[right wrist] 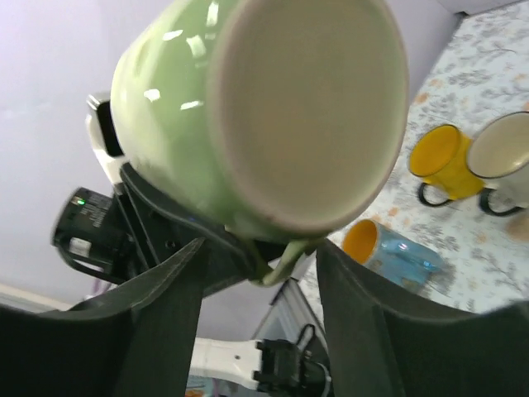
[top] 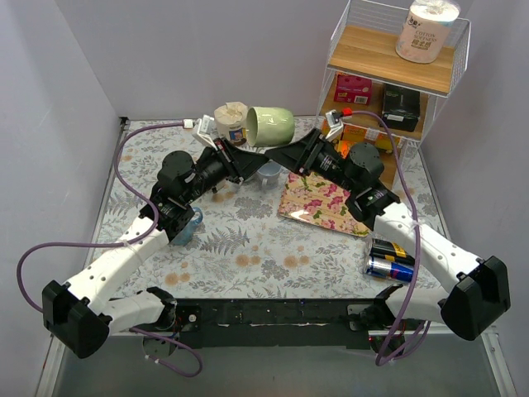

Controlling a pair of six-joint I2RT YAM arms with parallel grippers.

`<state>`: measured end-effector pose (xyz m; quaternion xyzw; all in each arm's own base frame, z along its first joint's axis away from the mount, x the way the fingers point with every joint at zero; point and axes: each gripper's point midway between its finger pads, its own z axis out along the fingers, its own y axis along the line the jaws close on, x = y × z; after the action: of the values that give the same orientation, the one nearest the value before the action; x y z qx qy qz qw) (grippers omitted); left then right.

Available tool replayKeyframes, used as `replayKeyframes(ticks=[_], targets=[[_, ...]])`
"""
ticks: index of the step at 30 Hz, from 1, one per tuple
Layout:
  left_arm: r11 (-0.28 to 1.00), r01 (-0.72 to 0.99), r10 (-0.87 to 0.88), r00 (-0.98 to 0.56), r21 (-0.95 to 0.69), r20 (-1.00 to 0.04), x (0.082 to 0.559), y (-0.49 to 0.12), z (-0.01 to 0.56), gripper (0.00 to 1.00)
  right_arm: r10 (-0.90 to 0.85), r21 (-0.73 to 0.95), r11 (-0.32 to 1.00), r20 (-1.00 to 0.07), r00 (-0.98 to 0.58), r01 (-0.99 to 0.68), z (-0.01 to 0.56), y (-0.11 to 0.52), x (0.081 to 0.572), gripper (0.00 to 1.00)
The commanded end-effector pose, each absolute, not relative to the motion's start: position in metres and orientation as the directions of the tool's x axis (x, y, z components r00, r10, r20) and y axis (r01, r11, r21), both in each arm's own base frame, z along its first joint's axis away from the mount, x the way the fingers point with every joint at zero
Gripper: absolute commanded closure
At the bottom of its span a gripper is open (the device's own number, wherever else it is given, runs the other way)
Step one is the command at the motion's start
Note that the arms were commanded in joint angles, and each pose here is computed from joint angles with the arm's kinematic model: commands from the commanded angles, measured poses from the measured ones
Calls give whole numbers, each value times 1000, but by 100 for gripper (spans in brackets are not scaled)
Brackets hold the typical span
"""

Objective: Turn the mug right side up

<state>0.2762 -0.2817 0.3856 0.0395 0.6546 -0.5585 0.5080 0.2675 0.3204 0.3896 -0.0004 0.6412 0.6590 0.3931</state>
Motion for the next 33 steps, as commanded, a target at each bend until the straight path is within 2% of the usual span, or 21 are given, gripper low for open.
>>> replayKeyframes(ticks=[1,2,3,6,9,12,22,33], targets=[[513,555,-556,-366,-654,-746,291,-254,405,100,463,812,303,-582,-669,-498,368,307,261,33],[565,531,-516,-370,-632,-772,296,-252,393,100,445,798,356,-602,-663,-486,358,302,262,31],[599,504,-490,-383,-622,-783,298,-250,383,100,422,766,422,-639,-643,-485,346,296,265,22],[694,451,-418,-383,-562,-824,307,-241,363,100,363,717,587,-647,-670,-375,303,272,262,13],[751,416,-351,-407,-513,-843,306,-233,340,100,352,649,707,-667,-656,-281,280,245,263,12],[776,396,-295,-459,-490,-838,299,-231,319,100,376,605,769,-692,-616,-209,276,223,267,12],[924,127,-201,-641,-360,-741,267,-206,227,100,365,555,818,-706,-607,-153,262,209,270,11],[973,90,-96,-676,-211,-730,260,-220,159,100,344,537,834,-690,-636,-131,252,209,273,2]])
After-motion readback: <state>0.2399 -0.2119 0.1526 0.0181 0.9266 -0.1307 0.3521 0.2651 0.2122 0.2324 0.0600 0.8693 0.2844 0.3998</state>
